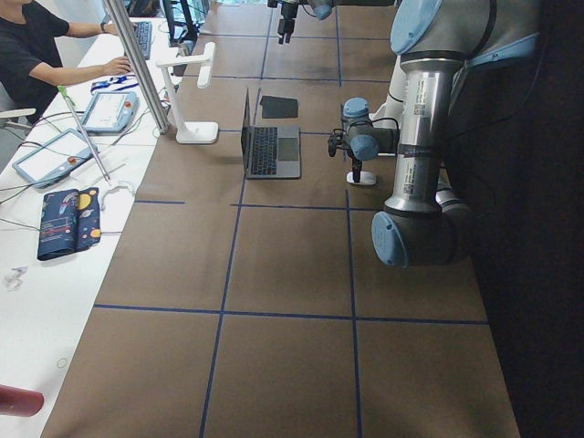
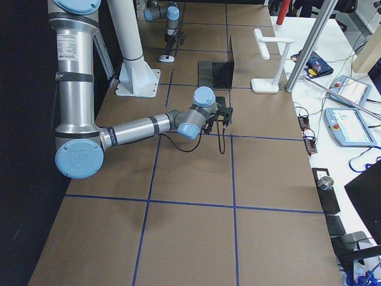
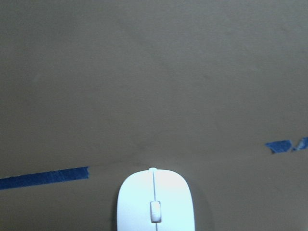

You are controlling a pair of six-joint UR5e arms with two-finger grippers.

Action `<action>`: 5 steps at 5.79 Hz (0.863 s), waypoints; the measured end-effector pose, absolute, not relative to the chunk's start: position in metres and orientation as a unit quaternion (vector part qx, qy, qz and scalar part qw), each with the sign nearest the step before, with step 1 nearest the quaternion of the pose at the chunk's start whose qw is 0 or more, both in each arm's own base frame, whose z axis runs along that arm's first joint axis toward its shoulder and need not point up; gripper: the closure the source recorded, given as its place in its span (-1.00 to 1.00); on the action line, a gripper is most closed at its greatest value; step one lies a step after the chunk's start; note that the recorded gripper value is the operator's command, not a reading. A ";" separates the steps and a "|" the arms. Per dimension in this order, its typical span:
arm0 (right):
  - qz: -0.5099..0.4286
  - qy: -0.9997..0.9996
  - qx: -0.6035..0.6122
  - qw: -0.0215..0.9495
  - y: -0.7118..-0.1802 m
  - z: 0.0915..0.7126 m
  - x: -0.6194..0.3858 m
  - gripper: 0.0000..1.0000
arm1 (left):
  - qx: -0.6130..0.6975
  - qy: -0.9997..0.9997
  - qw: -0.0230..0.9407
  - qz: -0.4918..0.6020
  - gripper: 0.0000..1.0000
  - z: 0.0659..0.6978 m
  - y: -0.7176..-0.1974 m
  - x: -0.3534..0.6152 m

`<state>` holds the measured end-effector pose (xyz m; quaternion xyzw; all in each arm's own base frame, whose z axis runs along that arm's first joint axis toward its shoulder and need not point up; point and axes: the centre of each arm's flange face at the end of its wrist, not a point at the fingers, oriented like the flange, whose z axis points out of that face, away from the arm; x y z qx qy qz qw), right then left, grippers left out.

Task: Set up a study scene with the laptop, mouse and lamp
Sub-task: 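Release the pad and retract the right gripper while the left grasps the white mouse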

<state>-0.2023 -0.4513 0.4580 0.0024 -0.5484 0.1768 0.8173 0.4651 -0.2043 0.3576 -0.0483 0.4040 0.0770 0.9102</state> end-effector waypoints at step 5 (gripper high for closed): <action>0.174 -0.550 0.001 0.817 -0.445 0.456 -0.199 -1.00 | -0.065 0.391 0.914 0.082 -0.95 0.370 -0.190 0.484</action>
